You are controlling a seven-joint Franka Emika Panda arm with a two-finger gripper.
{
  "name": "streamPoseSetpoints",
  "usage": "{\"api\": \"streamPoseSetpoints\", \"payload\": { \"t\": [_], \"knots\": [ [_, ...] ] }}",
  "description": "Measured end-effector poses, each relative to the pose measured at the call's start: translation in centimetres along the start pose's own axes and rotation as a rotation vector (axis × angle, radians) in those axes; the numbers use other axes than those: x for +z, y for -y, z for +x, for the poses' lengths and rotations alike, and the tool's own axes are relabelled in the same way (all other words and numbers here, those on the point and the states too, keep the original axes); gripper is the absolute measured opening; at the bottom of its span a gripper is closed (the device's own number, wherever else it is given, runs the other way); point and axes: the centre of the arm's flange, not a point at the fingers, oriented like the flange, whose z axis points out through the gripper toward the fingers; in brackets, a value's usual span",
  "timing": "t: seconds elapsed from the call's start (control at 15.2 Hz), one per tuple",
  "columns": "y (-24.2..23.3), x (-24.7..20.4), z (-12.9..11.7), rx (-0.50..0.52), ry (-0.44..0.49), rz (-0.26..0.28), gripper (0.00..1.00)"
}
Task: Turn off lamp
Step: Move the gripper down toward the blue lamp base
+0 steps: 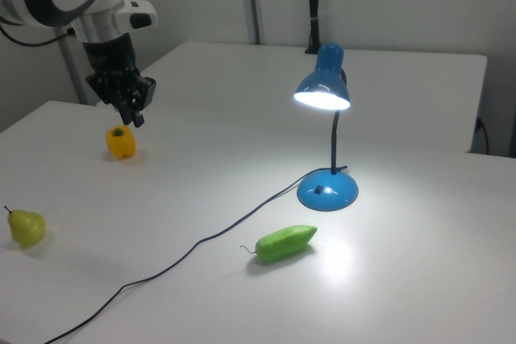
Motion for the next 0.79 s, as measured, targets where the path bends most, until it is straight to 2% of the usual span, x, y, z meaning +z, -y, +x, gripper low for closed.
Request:
{"api": "streamPoseSetpoints", "payload": {
  "t": [0.13, 0.2, 0.53, 0.79],
  "knots": [
    [0.0, 0.3, 0.0, 0.000, 0.005, 0.000, 0.07],
    [-0.1, 0.4, 0.0, 0.001, 0.009, 0.000, 0.01],
    [-2.0, 2.8, -0.2, 0.027, 0.056, -0.001, 0.01],
    [-5.5, 5.0, 0.1, 0.035, 0.095, -0.001, 0.01]
  ]
}}
